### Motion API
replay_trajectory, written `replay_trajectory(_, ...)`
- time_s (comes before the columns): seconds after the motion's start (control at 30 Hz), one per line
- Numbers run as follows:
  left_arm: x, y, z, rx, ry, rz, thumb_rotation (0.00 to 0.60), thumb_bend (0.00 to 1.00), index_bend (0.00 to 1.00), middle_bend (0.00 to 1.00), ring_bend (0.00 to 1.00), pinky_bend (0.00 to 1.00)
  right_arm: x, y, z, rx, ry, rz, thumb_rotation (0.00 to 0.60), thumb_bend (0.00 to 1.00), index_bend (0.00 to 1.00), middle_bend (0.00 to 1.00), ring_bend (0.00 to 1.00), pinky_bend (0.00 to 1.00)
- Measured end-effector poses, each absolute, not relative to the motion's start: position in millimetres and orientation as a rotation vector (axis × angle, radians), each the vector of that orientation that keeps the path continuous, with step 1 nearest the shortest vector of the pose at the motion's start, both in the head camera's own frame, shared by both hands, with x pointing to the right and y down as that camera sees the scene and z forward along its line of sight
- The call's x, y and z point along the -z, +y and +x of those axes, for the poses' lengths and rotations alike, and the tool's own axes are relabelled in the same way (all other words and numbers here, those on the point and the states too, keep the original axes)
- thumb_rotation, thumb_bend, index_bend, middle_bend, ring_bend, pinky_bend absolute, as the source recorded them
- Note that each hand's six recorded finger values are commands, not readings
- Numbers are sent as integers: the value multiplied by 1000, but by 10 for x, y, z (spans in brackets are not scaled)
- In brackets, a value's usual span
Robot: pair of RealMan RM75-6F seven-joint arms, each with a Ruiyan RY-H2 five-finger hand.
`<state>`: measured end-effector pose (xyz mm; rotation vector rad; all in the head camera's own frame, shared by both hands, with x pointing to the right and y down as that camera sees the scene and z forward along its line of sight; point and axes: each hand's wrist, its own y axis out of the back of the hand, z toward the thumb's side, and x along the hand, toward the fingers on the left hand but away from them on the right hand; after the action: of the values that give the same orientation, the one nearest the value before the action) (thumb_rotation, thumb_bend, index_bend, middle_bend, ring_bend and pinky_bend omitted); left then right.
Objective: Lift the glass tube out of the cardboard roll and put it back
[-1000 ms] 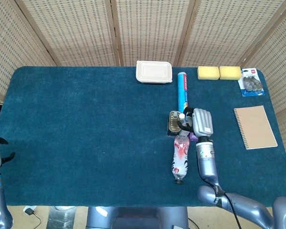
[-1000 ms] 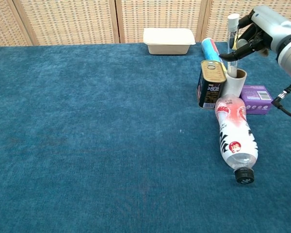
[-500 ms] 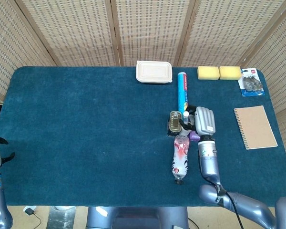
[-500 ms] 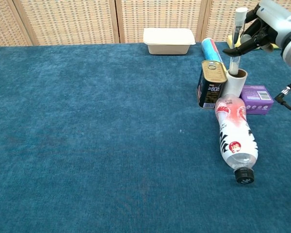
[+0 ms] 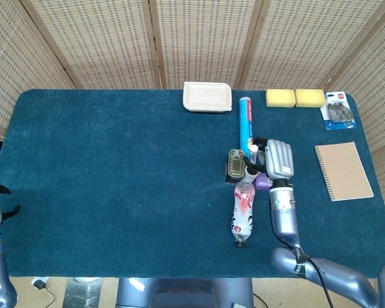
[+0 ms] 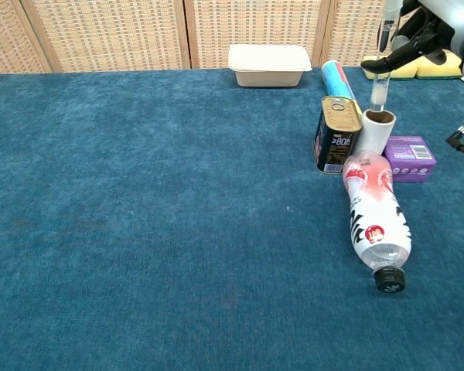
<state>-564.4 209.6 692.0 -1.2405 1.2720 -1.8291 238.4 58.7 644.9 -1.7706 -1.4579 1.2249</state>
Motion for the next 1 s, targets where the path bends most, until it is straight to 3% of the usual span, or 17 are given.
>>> replay_trajectory(1.0, -6921, 2098, -5645, 1830, 1271, -1244, 600, 153, 475, 434, 244, 331, -6060, 545, 2517, -1204, -1463, -1723, 600, 379, 787, 951, 990, 907)
